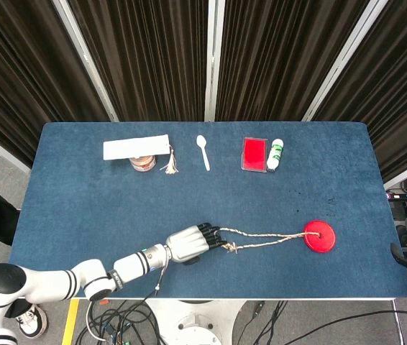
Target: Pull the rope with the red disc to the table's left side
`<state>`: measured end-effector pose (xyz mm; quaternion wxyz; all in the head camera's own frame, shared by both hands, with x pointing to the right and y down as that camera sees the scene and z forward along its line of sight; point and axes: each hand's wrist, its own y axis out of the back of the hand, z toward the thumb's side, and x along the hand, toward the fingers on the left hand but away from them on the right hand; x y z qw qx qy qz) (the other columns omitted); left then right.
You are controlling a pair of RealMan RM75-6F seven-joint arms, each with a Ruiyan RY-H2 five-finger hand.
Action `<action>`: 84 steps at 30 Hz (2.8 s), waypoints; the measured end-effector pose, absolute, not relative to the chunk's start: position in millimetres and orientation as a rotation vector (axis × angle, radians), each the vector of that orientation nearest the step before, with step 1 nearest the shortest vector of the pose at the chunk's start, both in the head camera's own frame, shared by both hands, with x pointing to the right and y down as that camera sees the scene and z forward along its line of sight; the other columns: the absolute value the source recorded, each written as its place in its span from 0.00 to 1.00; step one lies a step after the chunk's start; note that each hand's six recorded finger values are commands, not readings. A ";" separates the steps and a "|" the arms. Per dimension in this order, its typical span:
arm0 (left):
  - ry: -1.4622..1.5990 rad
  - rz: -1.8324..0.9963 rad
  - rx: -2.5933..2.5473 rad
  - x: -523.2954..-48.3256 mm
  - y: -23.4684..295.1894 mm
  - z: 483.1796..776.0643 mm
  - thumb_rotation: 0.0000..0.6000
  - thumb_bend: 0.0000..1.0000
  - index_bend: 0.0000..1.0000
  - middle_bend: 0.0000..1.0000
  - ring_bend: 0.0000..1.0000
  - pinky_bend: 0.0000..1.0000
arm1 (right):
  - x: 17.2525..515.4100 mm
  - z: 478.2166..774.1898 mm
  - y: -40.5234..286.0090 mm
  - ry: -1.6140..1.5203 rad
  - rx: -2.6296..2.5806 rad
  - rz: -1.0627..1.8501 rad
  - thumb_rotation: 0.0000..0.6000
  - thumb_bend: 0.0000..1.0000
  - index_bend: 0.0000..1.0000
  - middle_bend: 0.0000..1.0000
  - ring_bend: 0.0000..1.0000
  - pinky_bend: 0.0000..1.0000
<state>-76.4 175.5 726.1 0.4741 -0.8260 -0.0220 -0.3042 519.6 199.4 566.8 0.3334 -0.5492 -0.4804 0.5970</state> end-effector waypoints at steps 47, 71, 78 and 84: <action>0.386 -1.171 -1.719 -275.2 77.5 674.8 1.00 0.49 0.64 1.00 0.83 0.73 | 505.0 573.7 195.3 -1.213 -1.456 1.563 1.00 0.24 0.00 0.04 0.00 0.00; 0.747 -1.574 -1.119 -481.4 35.7 593.7 1.00 0.50 0.73 1.00 0.84 0.75 | 501.9 577.6 197.1 -1.198 -1.466 1.572 1.00 0.24 0.00 0.04 0.00 0.00; 0.847 -1.508 -1.229 -460.2 44.5 594.9 1.00 0.50 0.72 1.00 0.84 0.74 | 499.8 581.7 197.1 -1.191 -1.476 1.576 1.00 0.24 0.00 0.04 0.00 0.00; 0.931 -1.329 -1.563 -413.7 58.6 607.4 1.00 0.25 0.41 0.67 0.42 0.46 | 498.7 581.9 197.4 -1.187 -1.477 1.575 1.00 0.24 0.00 0.04 0.00 0.00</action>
